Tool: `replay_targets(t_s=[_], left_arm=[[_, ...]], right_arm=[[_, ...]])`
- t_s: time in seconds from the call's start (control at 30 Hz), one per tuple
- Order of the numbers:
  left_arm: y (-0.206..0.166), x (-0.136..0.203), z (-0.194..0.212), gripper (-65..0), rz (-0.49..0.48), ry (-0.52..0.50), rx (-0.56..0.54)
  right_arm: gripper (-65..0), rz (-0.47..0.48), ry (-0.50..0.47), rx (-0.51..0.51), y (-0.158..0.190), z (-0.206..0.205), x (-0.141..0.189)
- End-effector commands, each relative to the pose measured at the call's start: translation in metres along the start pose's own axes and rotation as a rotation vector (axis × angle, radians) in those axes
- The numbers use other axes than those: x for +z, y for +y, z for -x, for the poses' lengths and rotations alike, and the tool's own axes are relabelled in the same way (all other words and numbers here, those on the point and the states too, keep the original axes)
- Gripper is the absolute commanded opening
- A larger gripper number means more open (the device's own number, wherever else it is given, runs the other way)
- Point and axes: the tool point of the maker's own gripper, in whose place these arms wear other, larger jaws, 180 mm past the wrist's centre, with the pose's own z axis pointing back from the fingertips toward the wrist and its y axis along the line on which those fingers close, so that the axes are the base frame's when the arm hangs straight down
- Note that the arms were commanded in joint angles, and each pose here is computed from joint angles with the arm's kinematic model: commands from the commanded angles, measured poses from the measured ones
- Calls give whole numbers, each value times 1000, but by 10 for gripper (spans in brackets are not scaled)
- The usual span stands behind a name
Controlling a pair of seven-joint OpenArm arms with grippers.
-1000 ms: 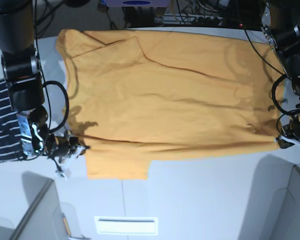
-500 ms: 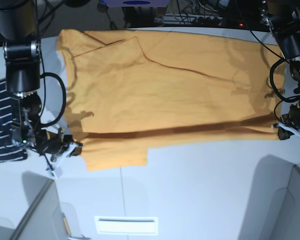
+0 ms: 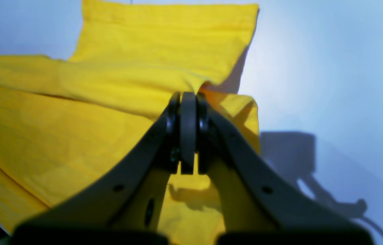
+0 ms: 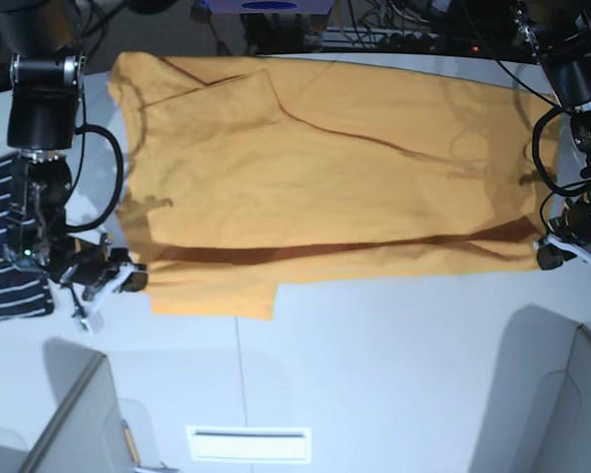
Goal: Fold the T-shirt properly
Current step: 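Hold both side edges and fold the shirt lengthwise over itself, then drag the folded strip away from the robot with both grippers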
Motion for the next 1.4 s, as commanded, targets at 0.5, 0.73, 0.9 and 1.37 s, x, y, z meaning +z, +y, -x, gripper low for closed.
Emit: replay_targets(t_s=[0.5,0.73,0.9,1.37], left_arm=[[-12,30,-37,-650,1,-82,-108],[-3,33,-15,-650,-19,-34,-110],[-1,34,-10,-650,-24,-23,-109],[-12,46,-3,-650,-21,-14,-179]], right_arm=[[-650,15,-43,-1,4,14,47],[-650,38,-56,9,9,32,68],[-650,49,-57,-9,7,47,74],[-650,73,-62,8,16,71,92]])
